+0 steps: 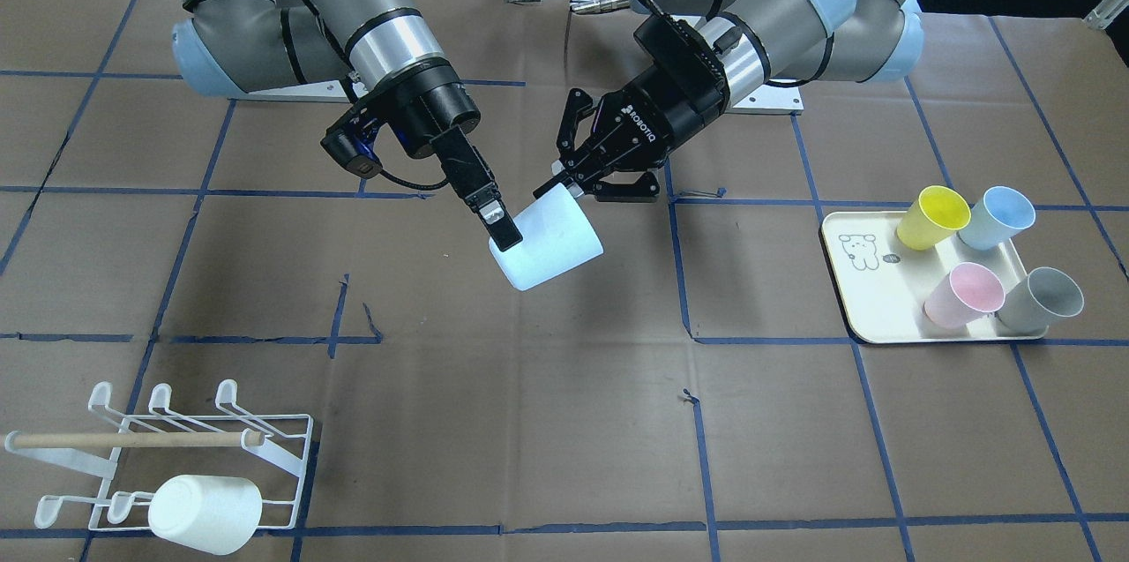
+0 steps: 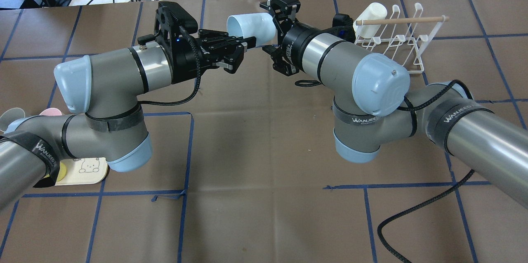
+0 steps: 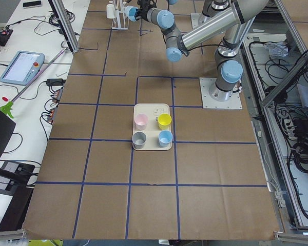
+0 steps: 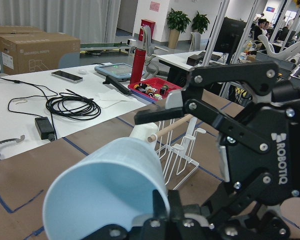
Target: Transfer IKEA cup to right arm and place on rack
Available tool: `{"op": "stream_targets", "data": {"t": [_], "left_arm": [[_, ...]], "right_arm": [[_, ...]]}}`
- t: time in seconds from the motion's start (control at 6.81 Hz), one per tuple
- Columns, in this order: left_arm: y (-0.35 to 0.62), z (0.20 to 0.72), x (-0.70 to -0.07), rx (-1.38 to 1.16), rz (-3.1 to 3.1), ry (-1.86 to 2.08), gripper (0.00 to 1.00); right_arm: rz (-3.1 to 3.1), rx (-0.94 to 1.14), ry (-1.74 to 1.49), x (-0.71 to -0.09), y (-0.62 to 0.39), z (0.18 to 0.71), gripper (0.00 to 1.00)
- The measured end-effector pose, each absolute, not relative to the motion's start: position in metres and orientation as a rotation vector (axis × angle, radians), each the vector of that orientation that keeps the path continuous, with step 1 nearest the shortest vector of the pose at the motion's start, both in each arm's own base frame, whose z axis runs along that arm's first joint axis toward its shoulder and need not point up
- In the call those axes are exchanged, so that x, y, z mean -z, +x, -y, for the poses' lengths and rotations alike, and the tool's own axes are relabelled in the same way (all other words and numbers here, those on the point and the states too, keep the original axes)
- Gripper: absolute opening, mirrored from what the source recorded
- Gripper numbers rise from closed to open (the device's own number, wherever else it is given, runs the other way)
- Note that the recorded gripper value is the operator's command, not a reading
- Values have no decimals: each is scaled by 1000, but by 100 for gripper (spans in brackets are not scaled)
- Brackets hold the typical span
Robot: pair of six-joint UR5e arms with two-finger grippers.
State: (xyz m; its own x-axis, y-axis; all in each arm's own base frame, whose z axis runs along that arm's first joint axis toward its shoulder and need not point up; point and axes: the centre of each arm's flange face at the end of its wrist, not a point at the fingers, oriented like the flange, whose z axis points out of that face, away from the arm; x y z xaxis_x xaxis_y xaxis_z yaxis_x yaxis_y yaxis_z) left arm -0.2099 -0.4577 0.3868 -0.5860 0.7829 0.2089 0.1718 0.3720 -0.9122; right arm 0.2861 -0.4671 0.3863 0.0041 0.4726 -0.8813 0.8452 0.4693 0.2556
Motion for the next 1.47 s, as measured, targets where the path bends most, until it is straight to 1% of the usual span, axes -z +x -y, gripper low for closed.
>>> {"op": "stream_targets", "data": {"t": [0.29, 0.59, 0.88, 1.03, 1.17, 1.32, 1.47], "left_arm": [[-210, 458, -387, -1214, 1988, -821, 1], [-210, 458, -387, -1215, 1988, -821, 2], [-210, 457, -388, -1215, 1988, -822, 2], [-210, 458, -388, -1217, 1987, -822, 3], [-210, 458, -388, -1217, 1988, -822, 3], [-210, 458, -388, -1217, 1989, -822, 4], [-210, 458, -388, -1216, 1989, -820, 7]], "right_arm": [[-1643, 425, 1157, -382, 291, 474, 99], [-1653, 410, 1155, -376, 299, 478, 96], [-1651, 401, 1162, -375, 300, 478, 95], [-1651, 396, 1169, -375, 300, 479, 88], [-1651, 395, 1170, -376, 300, 479, 72], [-1649, 395, 1168, -378, 300, 479, 61], [-1648, 395, 1167, -379, 300, 479, 51]]}}
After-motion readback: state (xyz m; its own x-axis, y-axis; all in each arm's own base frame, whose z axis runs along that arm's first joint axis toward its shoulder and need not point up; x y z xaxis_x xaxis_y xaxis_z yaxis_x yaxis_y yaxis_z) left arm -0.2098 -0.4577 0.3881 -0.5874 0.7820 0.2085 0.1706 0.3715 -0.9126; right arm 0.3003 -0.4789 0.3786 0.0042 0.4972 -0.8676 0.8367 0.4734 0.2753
